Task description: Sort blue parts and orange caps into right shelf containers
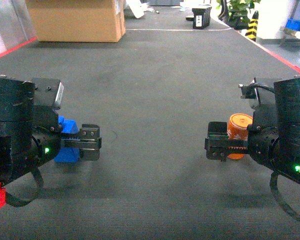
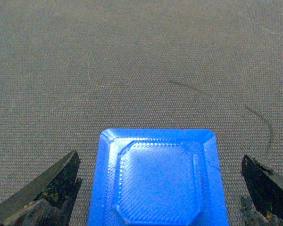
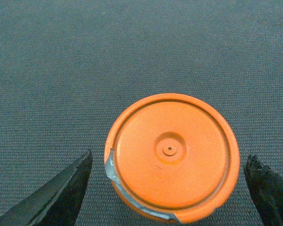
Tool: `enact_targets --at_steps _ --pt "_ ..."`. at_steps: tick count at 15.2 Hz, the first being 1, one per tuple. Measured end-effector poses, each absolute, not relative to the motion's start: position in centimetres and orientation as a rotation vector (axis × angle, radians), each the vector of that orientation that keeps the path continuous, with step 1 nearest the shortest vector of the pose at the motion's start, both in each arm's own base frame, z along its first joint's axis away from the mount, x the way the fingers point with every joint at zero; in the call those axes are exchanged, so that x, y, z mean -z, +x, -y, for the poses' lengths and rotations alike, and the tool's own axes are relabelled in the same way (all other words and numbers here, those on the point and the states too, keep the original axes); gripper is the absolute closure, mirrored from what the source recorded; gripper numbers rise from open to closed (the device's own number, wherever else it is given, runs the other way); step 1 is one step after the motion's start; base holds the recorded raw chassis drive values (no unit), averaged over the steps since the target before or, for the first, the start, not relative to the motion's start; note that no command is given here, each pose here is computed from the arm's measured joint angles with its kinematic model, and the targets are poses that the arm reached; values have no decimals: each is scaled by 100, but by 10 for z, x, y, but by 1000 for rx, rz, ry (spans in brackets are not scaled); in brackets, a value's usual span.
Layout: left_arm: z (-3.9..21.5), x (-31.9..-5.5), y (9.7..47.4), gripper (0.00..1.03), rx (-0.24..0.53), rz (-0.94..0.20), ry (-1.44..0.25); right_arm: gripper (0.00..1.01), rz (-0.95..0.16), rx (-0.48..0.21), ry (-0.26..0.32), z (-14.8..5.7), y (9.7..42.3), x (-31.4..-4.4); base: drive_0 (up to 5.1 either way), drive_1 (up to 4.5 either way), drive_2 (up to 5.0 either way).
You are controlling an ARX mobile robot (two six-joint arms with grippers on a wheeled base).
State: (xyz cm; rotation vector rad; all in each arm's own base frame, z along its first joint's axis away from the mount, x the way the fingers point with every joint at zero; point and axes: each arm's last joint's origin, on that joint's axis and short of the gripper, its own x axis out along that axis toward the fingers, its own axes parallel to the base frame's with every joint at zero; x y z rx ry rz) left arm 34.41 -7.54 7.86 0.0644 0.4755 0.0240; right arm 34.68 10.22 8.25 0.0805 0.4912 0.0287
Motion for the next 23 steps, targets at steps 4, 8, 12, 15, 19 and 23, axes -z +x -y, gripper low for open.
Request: enact_targets --at_steps 4,8,12,15,19,23 --pt "77 -73 344 16 -29 -522 52 23 -509 -16 107 -107 350 -81 0 0 0" --pt "81 -73 344 57 -34 -514 27 55 -508 -16 113 -109 350 -82 0 0 0" --pt "78 -84 332 60 -44 -463 -5 56 -470 -15 79 -107 342 -90 0 0 0" --pt "67 -139 296 60 -149 -184 -16 56 -299 -26 -30 -106 302 -131 0 0 0" --pt "62 -187 215 60 -207 -35 8 56 -225 23 -108 -86 217 -161 0 0 0" --pt "43 -225 144 60 -264 63 7 56 -60 83 -35 -63 154 -215 0 0 0"
